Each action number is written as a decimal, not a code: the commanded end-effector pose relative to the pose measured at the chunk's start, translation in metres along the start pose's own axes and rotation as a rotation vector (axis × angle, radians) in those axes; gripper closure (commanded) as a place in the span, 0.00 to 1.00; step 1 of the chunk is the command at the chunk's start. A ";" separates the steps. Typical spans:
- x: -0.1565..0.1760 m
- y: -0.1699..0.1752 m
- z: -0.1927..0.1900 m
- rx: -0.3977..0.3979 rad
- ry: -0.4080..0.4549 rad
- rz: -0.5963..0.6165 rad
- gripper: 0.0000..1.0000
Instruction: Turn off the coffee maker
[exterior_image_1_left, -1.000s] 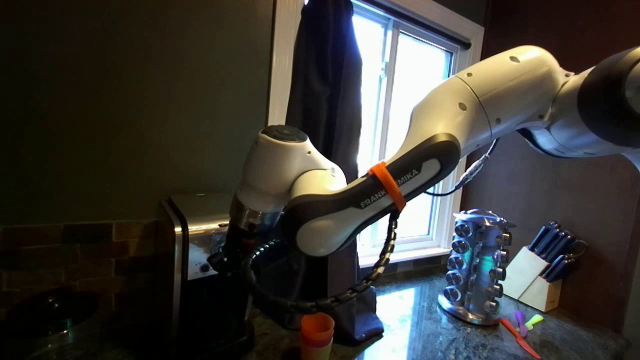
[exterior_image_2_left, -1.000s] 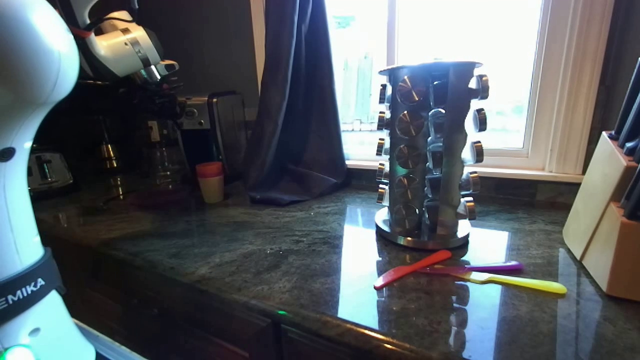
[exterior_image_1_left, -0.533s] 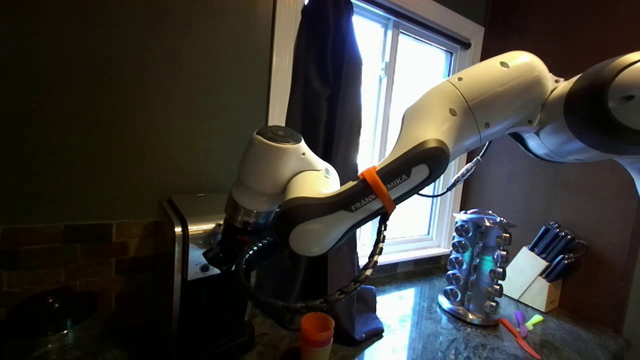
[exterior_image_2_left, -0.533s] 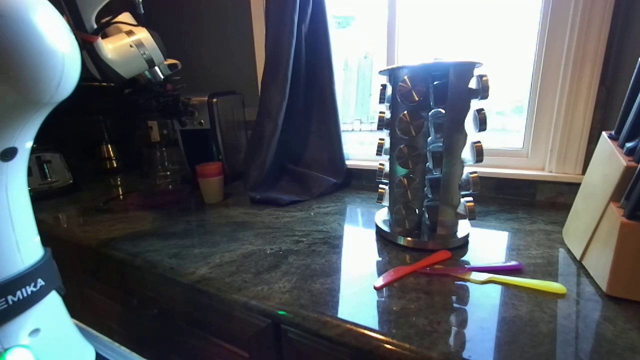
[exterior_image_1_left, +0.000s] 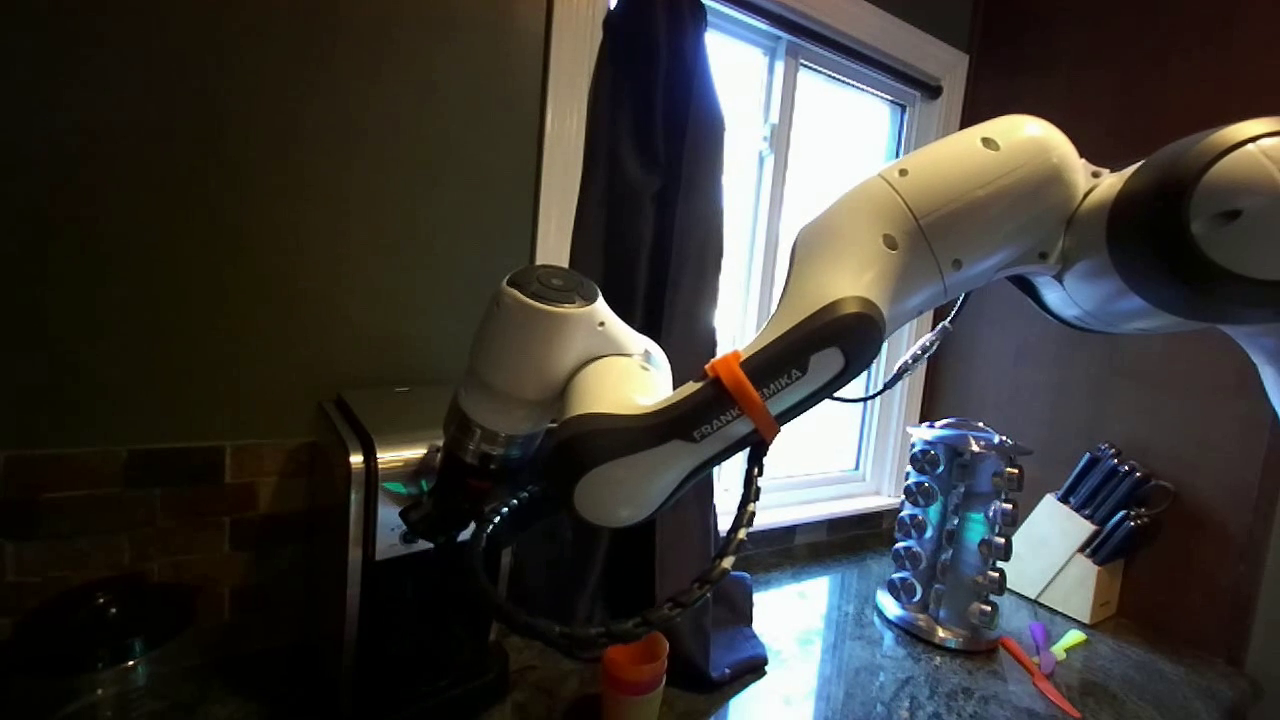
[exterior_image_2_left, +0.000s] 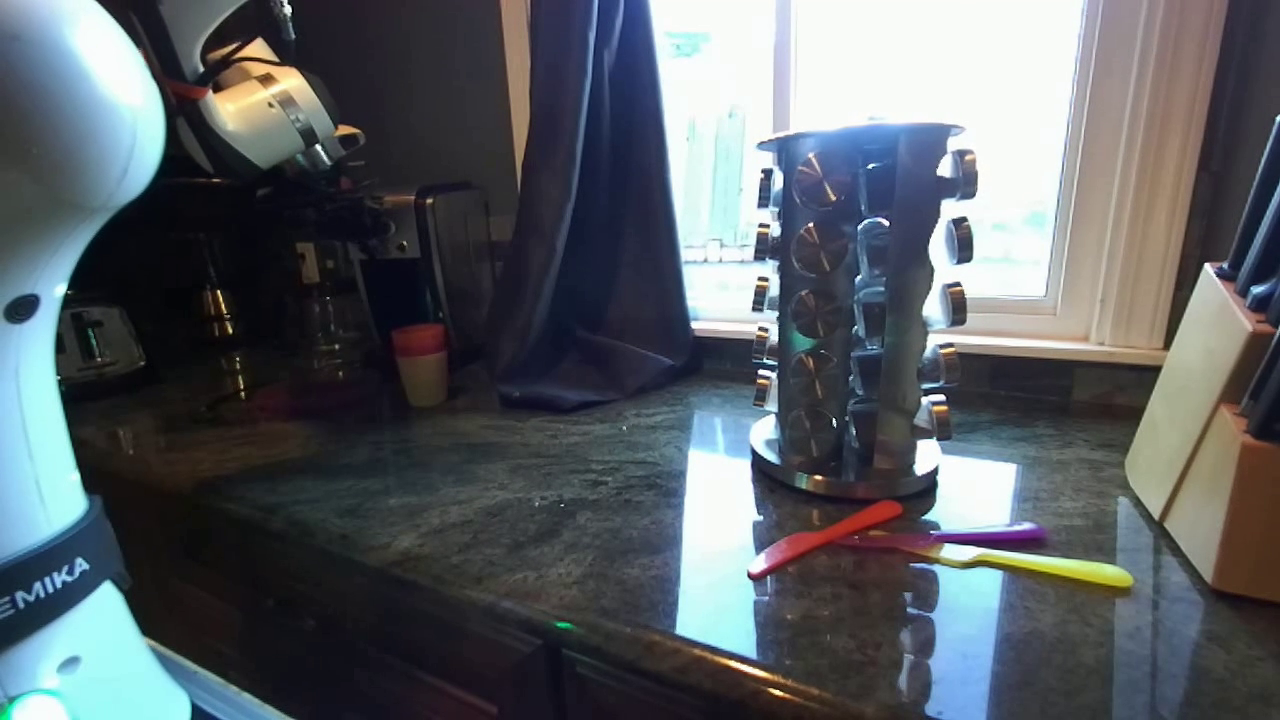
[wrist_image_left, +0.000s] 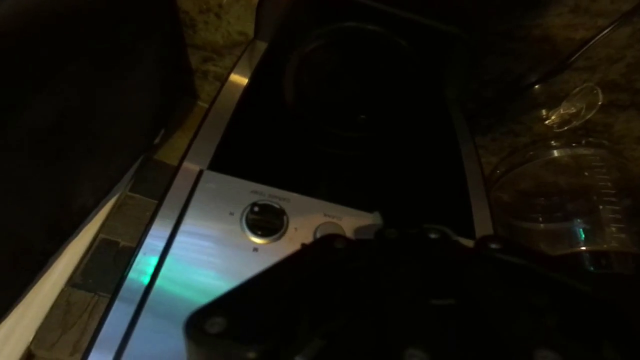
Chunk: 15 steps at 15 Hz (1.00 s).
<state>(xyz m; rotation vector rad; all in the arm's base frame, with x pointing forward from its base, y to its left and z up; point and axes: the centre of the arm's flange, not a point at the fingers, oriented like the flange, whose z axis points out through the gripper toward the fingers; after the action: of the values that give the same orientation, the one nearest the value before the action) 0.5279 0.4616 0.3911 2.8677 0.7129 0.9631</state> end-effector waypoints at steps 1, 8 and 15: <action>0.001 -0.007 0.010 -0.009 0.044 -0.001 1.00; -0.003 -0.011 0.005 0.008 -0.022 0.005 1.00; -0.001 -0.014 -0.005 -0.030 -0.015 0.043 1.00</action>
<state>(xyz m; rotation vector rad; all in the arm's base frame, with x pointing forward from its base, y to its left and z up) 0.5225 0.4701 0.3882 2.8756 0.6998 0.9645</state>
